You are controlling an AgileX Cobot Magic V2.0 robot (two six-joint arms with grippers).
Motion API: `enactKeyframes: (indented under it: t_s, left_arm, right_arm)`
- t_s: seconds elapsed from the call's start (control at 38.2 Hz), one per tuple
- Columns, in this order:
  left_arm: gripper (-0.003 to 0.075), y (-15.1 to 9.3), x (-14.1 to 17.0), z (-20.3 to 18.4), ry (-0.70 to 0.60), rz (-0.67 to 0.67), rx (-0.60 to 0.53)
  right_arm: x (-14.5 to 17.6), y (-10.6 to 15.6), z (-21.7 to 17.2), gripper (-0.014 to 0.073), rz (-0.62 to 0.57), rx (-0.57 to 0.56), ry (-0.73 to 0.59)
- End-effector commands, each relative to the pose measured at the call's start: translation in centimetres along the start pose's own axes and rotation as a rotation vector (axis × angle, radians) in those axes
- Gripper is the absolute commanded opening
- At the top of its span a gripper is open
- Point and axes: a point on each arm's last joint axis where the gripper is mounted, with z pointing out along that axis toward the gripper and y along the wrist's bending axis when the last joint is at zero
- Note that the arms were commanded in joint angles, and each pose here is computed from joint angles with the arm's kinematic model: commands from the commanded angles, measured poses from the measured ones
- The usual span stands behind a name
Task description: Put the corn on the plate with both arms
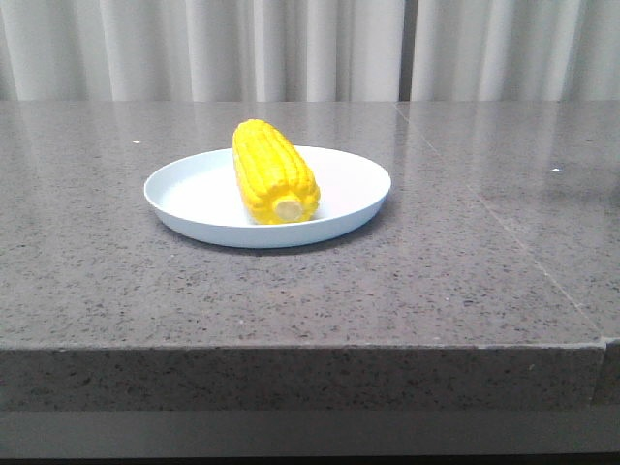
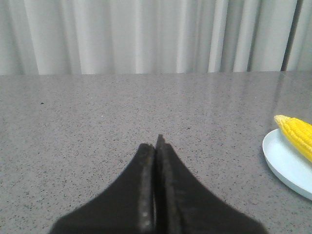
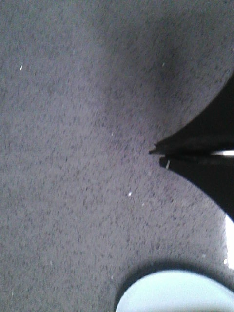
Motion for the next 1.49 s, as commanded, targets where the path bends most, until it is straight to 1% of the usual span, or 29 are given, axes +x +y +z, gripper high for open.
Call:
enactKeyframes:
  t_s: [0.0, 0.16, 0.31, 0.5, 0.73, 0.84, 0.99, 1.47]
  left_arm:
    - [-0.002, -0.1, -1.5, -0.2, -0.098, -0.002, 0.01]
    - [-0.002, -0.1, -1.5, -0.2, -0.098, -0.002, 0.01]
    - [-0.002, -0.1, -1.5, -0.2, -0.098, -0.002, 0.01]
    - [-0.002, -0.1, -1.5, -0.2, -0.098, -0.002, 0.01]
    - [-0.002, -0.1, -1.5, -0.2, -0.098, -0.002, 0.01]
    - [-0.002, -0.1, -1.5, -0.2, -0.098, -0.002, 0.01]
    - [-0.002, -0.1, -1.5, -0.2, -0.098, -0.002, 0.01]
    - [-0.002, -0.1, -1.5, -0.2, -0.098, -0.002, 0.01]
  right_arm:
    - [1.0, -1.8, -2.8, -0.0065, 0.005, -0.019, -0.125]
    - [4.5, -3.1, -3.9, -0.0065, 0.0, -0.03, -0.156]
    - [8.3, -4.2, -4.4, -0.0065, -0.013, -0.062, -0.236]
    - [12.4, -5.6, -4.7, -0.0071, -0.074, -0.077, -0.393]
    - [17.6, -7.1, -5.3, -0.0071, -0.112, -0.132, -0.617]
    - [19.3, -7.5, -5.5, -0.0071, -0.114, -0.153, -0.682]
    - [20.5, -7.9, -5.7, -0.0071, -0.111, -0.165, -0.729]
    - [20.5, -7.9, -5.7, -0.0071, -0.111, -0.166, -0.73]
